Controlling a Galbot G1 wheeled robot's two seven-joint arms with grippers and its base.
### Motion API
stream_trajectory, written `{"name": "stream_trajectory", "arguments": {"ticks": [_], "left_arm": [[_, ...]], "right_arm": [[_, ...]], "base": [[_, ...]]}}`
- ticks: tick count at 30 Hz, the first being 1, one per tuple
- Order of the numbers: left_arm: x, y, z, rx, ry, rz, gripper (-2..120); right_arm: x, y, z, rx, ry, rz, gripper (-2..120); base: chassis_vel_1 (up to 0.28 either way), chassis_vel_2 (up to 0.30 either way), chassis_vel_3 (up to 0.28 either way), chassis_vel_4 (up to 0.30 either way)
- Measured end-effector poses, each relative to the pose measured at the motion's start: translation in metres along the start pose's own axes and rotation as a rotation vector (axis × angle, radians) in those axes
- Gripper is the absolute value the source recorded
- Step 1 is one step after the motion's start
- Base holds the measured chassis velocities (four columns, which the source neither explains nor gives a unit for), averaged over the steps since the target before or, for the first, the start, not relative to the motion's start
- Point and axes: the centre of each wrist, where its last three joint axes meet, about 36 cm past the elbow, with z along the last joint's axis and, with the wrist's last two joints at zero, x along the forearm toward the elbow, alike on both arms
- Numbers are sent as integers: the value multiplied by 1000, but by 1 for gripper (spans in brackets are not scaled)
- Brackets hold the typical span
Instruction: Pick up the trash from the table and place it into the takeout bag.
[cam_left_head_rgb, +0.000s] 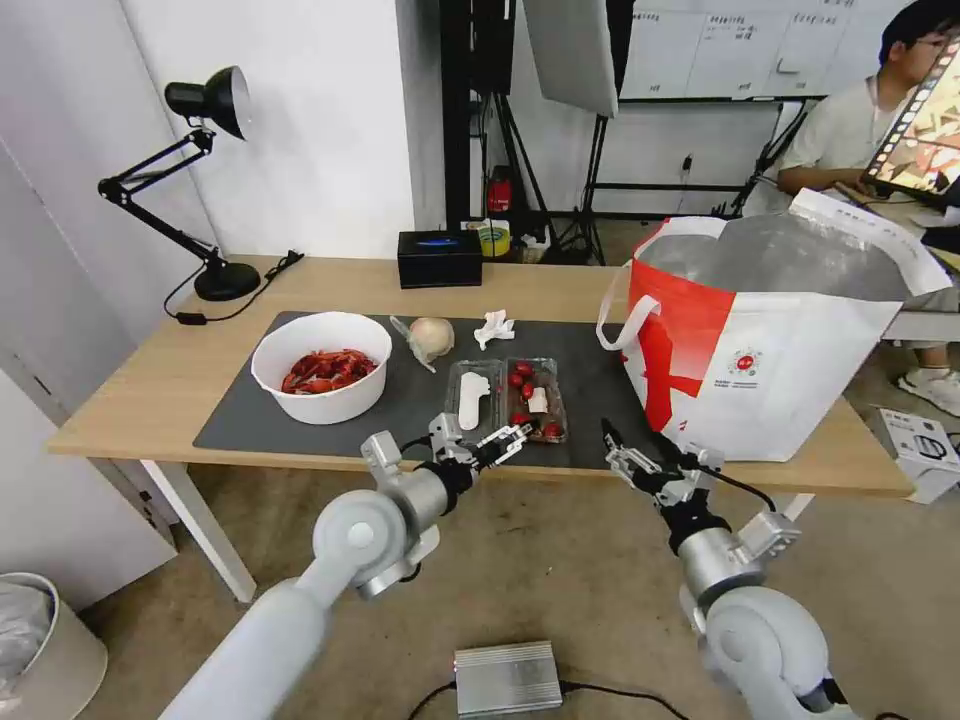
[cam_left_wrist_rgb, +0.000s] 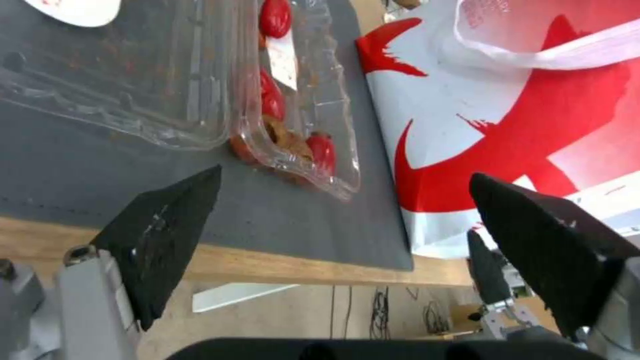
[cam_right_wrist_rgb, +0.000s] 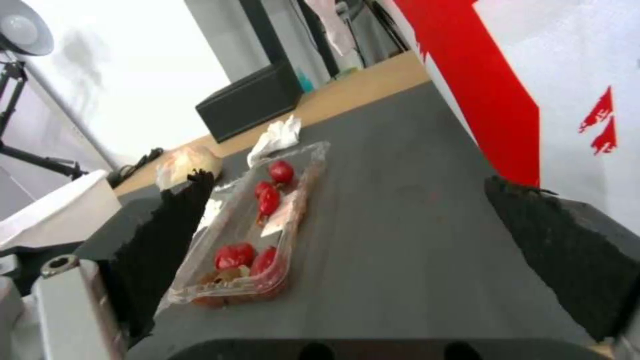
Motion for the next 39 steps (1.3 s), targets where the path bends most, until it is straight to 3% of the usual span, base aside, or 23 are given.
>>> {"name": "stream_trajectory", "arguments": {"ticks": [17,39], "left_arm": [[-10,4,2,45,-65,-110,100],[-6,8,3,-41,-132,-103,100]], "right_arm": [[-3,-3,4,-2,-1,12,100],[0,-5,9,-4,-8,17,100]], "base": [[0,0,0,0],[0,0,0,0]]}}
